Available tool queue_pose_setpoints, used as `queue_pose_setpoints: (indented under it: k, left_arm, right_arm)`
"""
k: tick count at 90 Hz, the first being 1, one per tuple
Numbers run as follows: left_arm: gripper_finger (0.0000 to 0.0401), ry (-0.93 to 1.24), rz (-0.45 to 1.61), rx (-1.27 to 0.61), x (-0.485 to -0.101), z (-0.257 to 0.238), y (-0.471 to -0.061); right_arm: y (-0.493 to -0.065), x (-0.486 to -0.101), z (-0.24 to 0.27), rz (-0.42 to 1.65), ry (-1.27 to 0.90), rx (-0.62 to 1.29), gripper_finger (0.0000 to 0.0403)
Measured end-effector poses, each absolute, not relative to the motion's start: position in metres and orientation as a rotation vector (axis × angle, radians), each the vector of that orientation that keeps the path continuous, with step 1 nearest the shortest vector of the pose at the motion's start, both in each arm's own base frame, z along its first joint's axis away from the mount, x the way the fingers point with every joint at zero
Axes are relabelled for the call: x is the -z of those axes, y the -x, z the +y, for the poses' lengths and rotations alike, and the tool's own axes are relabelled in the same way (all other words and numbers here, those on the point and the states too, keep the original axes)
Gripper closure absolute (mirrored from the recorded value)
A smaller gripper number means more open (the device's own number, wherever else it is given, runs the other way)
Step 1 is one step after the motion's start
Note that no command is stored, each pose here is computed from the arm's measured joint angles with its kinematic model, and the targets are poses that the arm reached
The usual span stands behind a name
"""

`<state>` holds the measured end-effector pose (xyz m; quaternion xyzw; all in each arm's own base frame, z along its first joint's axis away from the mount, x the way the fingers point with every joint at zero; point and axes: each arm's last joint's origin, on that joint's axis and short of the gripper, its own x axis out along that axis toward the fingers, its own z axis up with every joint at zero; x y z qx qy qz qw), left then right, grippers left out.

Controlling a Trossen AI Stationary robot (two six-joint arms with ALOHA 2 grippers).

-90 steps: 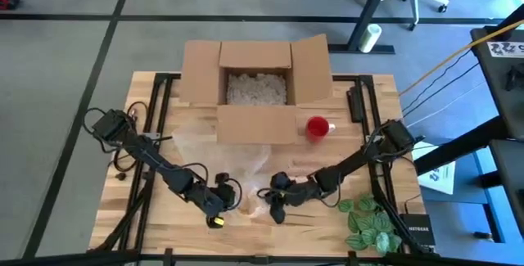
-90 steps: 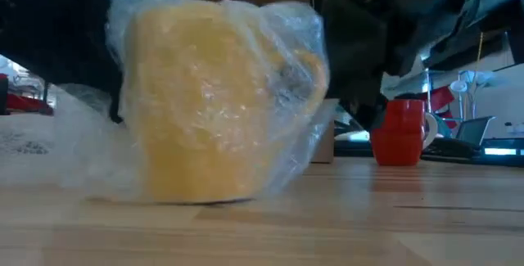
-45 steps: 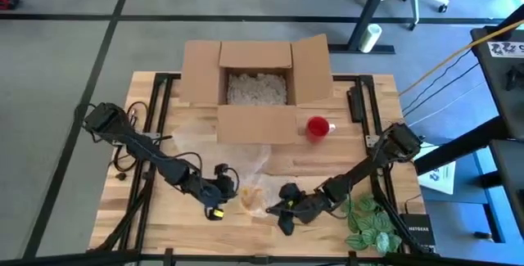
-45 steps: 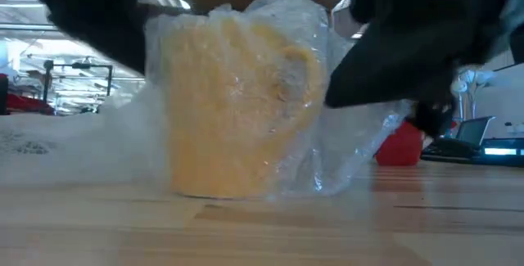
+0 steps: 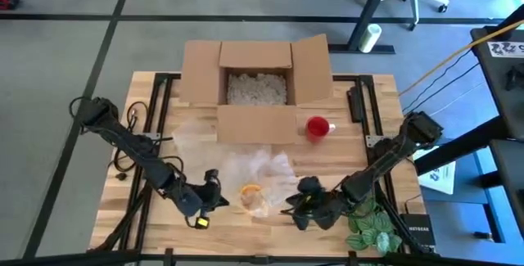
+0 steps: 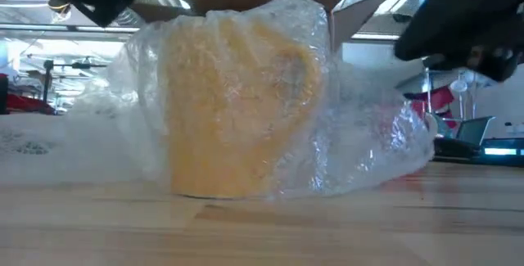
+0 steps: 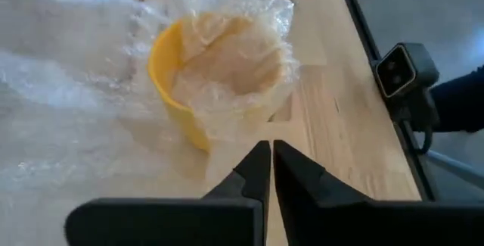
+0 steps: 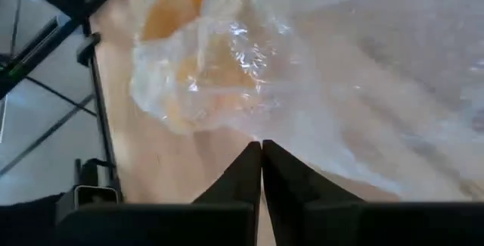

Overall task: Wrap mug
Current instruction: Wrap the yellow mug using the bubble wrap

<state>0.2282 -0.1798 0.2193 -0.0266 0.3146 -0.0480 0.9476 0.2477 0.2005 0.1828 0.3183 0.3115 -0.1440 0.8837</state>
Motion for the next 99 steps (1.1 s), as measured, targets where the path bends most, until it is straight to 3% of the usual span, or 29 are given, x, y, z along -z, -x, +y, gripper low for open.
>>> queue_pose_setpoints:
  k: [27, 46, 67, 99]
  left_arm:
    - [0.0401, 0.04, 0.479, 0.169, -0.232, -0.19, -0.234]
    - [0.0401, 0.043, 0.526, 0.161, -0.215, -0.182, -0.253]
    - [0.0401, 0.061, 0.559, 0.133, -0.187, -0.175, -0.278]
    - [0.0401, 0.057, 0.567, 0.123, -0.182, -0.171, -0.283]
  right_arm:
    - [-0.23, -0.159, 0.19, 0.796, -0.734, 0.489, 0.0403]
    - [-0.239, -0.134, 0.197, 0.829, -0.788, 0.453, 0.0403]
    - [-0.253, -0.132, 0.198, 0.697, -0.734, 0.411, 0.0403]
    - [-0.285, -0.147, 0.177, 0.497, -0.616, 0.368, 0.0403]
